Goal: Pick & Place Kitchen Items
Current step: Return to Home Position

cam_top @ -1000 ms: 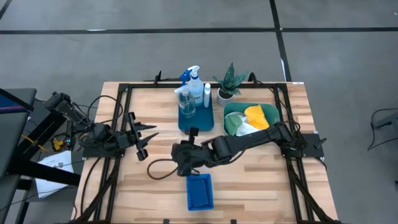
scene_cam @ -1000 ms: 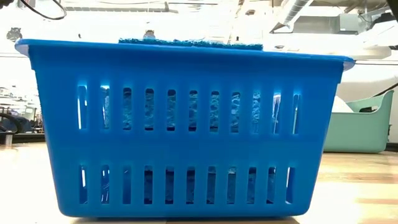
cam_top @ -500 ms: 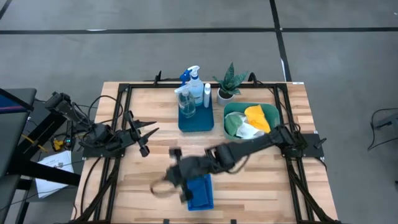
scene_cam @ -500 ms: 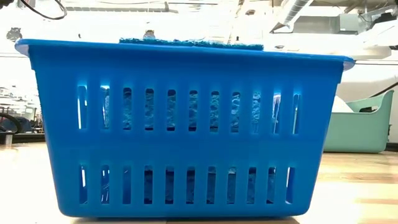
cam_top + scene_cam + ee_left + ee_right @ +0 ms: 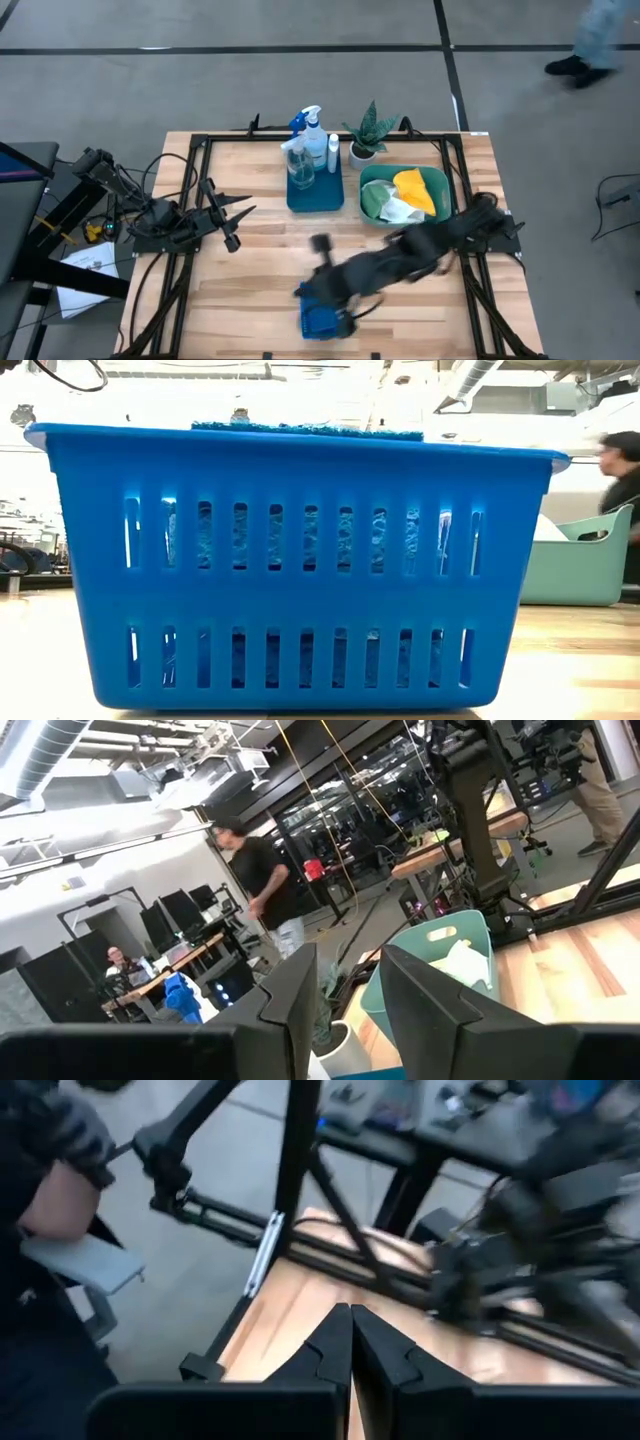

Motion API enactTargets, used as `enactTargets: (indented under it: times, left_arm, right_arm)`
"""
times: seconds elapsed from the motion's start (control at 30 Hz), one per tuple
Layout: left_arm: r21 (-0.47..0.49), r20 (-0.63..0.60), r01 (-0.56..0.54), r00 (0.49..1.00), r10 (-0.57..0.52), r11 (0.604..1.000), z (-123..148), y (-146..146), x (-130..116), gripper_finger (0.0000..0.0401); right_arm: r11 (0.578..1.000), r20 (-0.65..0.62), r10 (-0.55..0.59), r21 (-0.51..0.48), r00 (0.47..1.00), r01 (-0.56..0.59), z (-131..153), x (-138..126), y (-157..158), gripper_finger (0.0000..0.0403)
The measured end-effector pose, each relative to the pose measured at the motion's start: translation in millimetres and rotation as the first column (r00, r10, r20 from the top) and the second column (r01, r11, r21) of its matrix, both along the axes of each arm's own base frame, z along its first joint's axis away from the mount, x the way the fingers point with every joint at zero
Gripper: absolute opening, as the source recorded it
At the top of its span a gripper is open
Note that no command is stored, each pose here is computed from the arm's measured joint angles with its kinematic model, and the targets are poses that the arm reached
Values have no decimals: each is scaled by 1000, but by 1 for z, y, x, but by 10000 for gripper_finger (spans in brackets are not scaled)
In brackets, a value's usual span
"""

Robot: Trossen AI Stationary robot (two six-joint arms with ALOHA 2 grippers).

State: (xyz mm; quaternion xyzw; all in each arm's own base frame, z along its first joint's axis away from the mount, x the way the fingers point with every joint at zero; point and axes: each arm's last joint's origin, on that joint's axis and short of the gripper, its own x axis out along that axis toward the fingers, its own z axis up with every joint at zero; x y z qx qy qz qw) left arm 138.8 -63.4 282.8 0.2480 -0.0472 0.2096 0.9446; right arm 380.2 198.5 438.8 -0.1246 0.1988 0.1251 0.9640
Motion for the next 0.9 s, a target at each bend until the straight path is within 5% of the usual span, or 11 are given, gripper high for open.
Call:
enactTargets:
  times: [0.2, 0.53, 0.63, 0.8, 0.9]
  left_arm:
    - [3, -5, 0, 1000, 0, 1000, -1, 0, 0, 108]
    - [-4, -2, 3, 1000, -3, 1000, -1, 0, 0, 108]
    - [1, 1, 19, 1000, -19, 1000, 0, -1, 0, 108]
    - [-10, 12, 39, 999, -39, 999, 0, -1, 0, 108]
    - [-34, 22, 44, 999, -43, 998, 0, -1, 0, 108]
  right_arm:
    - [990, 70, -142, 11, 987, 141, 57, -64, -32, 0]
    - [954, 71, -298, 72, 952, 293, 91, -140, -56, 0]
    - [966, 129, -245, 113, 961, 231, 94, -130, -46, 0]
    - [1000, 258, -1, -2, 966, 1, 73, -67, -10, 0]
    - [995, 290, 100, -15, 952, -100, 59, -29, -17, 0]
